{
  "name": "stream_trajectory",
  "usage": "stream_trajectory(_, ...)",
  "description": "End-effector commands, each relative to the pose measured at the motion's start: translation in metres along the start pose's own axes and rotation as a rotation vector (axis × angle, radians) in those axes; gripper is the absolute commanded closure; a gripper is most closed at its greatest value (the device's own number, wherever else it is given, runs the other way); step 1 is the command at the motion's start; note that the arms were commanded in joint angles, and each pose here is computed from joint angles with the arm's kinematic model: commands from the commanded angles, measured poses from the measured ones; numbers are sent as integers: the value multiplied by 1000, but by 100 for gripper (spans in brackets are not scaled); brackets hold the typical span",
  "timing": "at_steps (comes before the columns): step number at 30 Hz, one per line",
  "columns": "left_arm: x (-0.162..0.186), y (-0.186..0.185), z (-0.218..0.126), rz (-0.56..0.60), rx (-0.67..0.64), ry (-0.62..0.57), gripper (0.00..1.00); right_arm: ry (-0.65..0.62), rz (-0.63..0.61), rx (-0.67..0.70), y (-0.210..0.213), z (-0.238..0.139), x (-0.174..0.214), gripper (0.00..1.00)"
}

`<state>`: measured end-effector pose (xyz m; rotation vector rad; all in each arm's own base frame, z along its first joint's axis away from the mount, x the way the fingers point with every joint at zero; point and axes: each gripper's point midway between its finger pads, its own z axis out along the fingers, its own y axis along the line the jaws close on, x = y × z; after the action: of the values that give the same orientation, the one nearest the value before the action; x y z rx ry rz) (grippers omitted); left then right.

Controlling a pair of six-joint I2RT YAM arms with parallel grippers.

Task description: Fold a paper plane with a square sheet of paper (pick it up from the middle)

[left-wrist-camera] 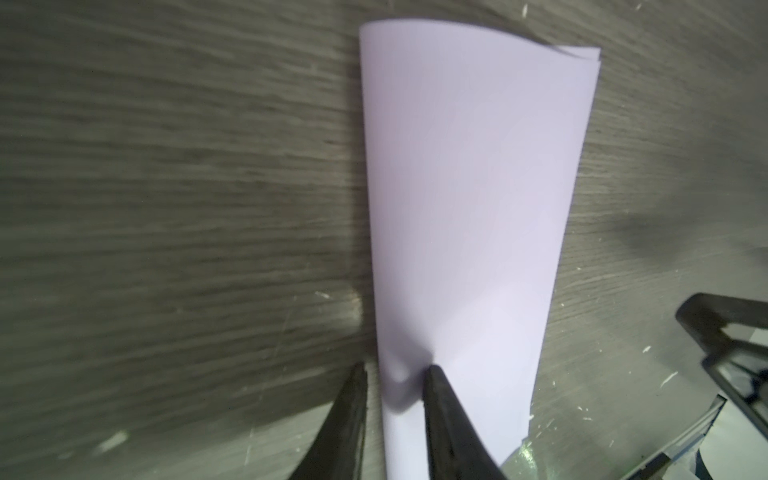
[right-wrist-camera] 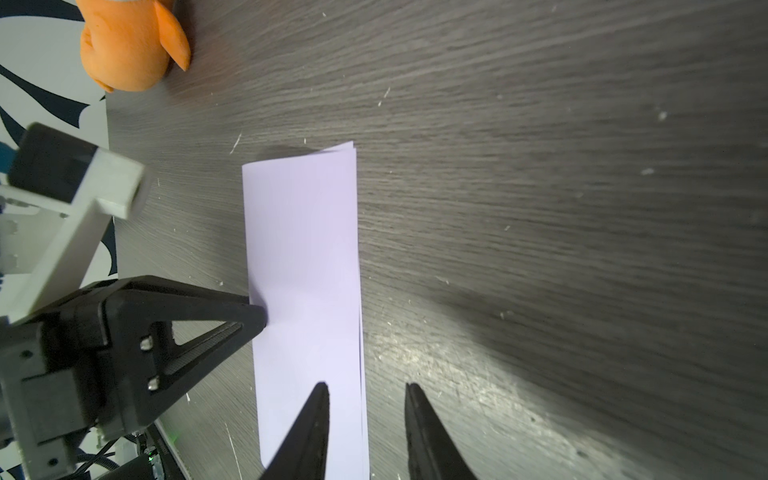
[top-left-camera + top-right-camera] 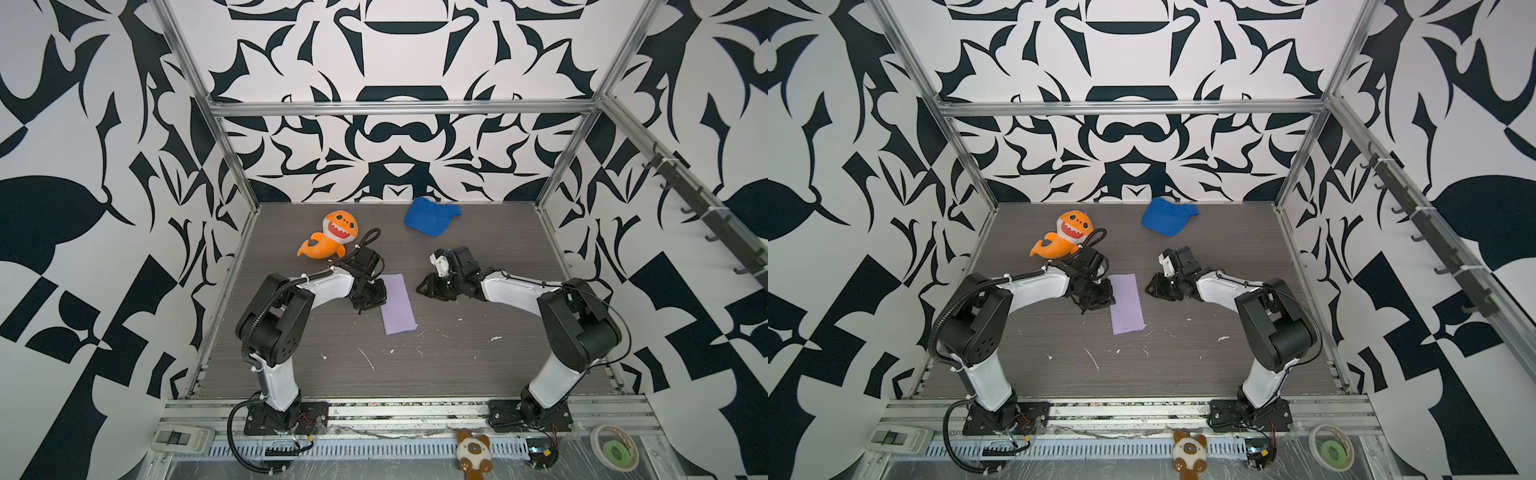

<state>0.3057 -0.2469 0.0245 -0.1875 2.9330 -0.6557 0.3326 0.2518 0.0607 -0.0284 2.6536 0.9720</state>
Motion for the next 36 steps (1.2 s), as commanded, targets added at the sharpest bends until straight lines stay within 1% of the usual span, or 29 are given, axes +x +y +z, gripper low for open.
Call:
stream_trajectory(1,0,18,6,-60,-84,-1,72,12,-15,-9,1,1,2,65)
stream_trajectory(6,4,20,11,-51,-87,24,72,20,-16,-12,1,3,4,65)
stream_trajectory(13,12,16,15,17,-75,74,72,28,-17,-21,2,5,4,65)
stream_trajectory(17,16,20,17,36,-93,92,72,31,-15,-21,1,6,5,65)
stream_trajectory(30,23,26,19,99,-102,119,69,71,-24,-40,5,15,11,65)
stream_trajectory(36,25,28,18,120,-108,129,71,80,-30,-40,7,17,12,65)
